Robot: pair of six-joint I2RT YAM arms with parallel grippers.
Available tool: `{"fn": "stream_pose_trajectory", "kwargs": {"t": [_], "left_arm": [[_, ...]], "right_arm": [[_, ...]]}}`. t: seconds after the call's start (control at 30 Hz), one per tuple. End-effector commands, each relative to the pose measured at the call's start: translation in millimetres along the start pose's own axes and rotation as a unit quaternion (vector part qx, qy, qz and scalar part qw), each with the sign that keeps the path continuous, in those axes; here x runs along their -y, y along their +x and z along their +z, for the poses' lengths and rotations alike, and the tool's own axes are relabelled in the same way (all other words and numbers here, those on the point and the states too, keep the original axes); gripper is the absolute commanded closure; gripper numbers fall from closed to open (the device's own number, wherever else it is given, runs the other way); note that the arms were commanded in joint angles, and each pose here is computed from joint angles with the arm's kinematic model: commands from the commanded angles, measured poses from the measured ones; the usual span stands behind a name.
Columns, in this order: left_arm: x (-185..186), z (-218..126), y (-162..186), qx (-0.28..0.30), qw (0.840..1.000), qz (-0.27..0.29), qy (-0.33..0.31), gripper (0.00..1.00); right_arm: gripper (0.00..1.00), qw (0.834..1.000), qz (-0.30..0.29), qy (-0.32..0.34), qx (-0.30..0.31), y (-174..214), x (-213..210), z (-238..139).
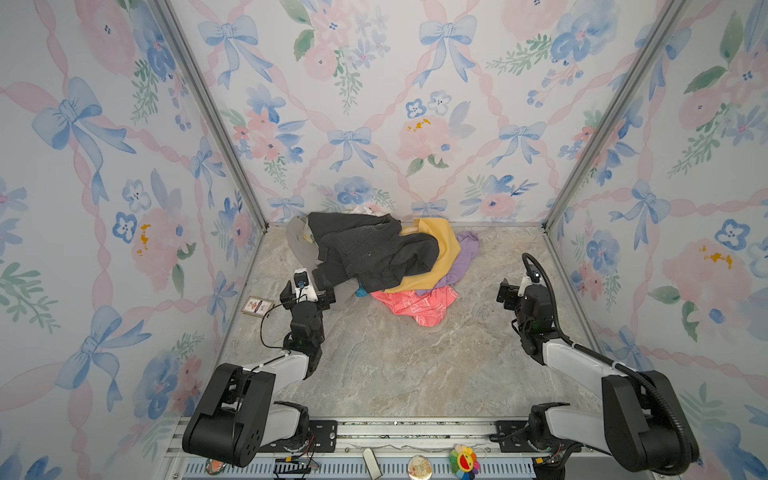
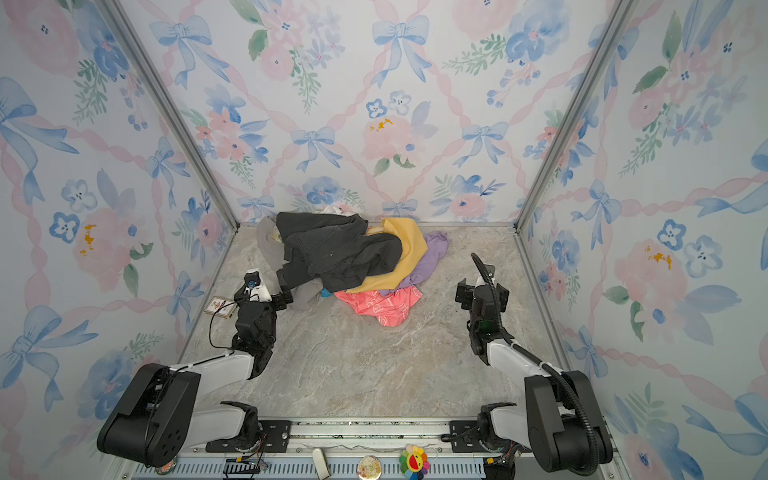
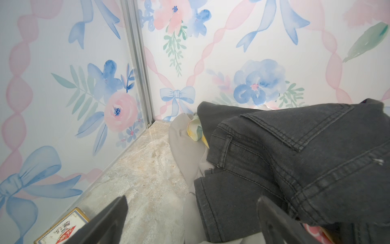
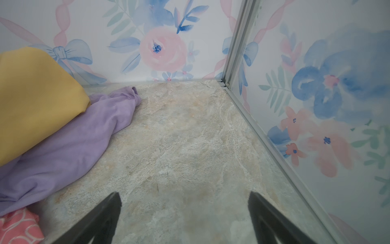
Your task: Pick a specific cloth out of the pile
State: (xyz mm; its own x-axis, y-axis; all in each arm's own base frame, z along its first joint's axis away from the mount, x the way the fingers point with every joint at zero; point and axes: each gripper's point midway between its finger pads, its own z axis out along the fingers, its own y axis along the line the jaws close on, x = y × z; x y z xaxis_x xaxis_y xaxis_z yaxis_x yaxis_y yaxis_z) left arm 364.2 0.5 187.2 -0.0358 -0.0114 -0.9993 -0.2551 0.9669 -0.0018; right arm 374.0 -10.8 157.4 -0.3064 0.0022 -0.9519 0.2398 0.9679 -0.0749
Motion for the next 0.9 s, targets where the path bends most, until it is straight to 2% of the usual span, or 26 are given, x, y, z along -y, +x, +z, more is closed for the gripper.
{"fn": "stream_pose_trajectory", "kwargs": {"t": [0.0,0.2,0.43,0.57,0.6,0.87], "left_arm": [[8,5,-5,-0.015,1.000,-0.012,0.015,0.02],[19,11,-22,-0.038,0.998,-0.044,0.033,0.02],[39,13,-50,-0.080,0.992,-0.083,0.060,0.02],[54,3,-53,-0.106,0.988,-0.081,0.079,0.03],[60,2,-69,-0.097,0.988,-0.085,0.085,0.04],[72,-35,-86,-0.103,0.973,-0.119,0.168,0.07]], "right_arm": [[0.03,1.000,0.003,0.016,0.003,-15,0,-10],[0.03,1.000,0.009,-0.020,0.020,-41,-21,-31],[0.03,0.994,0.007,-0.098,0.049,-69,-69,-59],[0.03,0.988,-0.010,-0.141,0.061,-75,-99,-76],[0.03,0.987,-0.009,-0.148,0.062,-76,-104,-79],[0.03,0.976,-0.002,-0.202,0.086,-91,-134,-100]]}}
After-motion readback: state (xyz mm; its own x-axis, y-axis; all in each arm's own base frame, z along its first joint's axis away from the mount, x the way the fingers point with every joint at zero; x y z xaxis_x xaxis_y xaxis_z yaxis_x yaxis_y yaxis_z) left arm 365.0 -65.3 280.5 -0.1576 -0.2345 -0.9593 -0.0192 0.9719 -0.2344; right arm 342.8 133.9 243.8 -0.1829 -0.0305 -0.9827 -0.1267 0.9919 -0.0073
